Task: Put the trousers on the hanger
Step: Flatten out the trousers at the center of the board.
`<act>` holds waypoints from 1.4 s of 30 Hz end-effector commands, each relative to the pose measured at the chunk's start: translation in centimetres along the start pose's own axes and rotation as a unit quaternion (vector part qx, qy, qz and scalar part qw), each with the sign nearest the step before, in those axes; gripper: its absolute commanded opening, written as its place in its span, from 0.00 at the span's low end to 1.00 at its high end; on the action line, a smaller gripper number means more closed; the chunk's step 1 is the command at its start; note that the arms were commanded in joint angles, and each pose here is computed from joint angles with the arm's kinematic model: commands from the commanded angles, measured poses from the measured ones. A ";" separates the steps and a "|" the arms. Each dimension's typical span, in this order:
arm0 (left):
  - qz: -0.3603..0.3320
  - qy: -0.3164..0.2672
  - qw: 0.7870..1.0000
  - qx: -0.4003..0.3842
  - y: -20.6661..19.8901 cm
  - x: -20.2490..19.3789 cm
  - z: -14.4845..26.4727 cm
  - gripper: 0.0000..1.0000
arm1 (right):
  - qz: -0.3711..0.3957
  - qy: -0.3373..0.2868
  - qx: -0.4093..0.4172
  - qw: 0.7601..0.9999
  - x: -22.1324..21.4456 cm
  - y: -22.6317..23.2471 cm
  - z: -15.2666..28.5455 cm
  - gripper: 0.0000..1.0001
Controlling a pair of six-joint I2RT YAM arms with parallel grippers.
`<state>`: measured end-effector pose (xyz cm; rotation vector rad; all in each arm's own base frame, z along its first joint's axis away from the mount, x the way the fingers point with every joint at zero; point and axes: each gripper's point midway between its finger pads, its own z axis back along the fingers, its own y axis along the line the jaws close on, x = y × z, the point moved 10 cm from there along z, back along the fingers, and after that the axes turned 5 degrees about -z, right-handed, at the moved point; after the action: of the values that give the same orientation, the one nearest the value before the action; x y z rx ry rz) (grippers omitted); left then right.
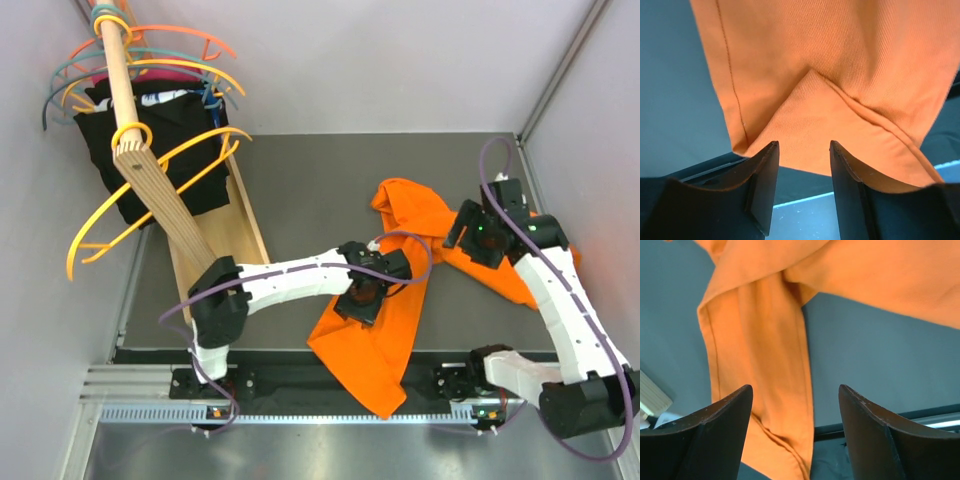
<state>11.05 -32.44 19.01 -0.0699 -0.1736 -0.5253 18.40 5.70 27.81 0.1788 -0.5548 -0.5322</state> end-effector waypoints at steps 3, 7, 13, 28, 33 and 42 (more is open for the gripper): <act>-0.006 0.006 1.000 0.004 -1.8 2.2 -2.2 0.51 | 0.015 -0.007 0.003 1.000 -0.3 -2.5 1.6 0.70; -0.002 0.006 1.000 0.009 -2.4 3.0 -3.2 0.53 | 0.010 -0.006 0.019 1.000 -1.2 -3.3 1.5 0.70; 0.017 0.013 1.000 0.010 -2.3 2.3 -5.7 0.52 | 0.022 -0.020 0.034 0.999 -0.8 -3.7 2.4 0.70; 0.048 -0.010 0.997 0.055 -1.0 1.3 -7.8 0.18 | 0.031 0.002 0.056 0.998 -1.5 -4.1 2.0 0.70; 0.036 -0.065 0.992 0.103 0.5 2.2 -2.8 0.00 | 0.037 0.005 0.054 0.998 -1.1 -3.9 2.0 0.70; 0.020 -0.134 0.984 0.118 3.8 4.5 6.8 0.00 | 0.034 0.006 0.064 0.997 1.8 -1.7 2.4 0.74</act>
<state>14.97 -33.99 22.28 0.0547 -0.4406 -0.4596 16.47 3.39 27.93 0.2590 -0.5047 -0.4408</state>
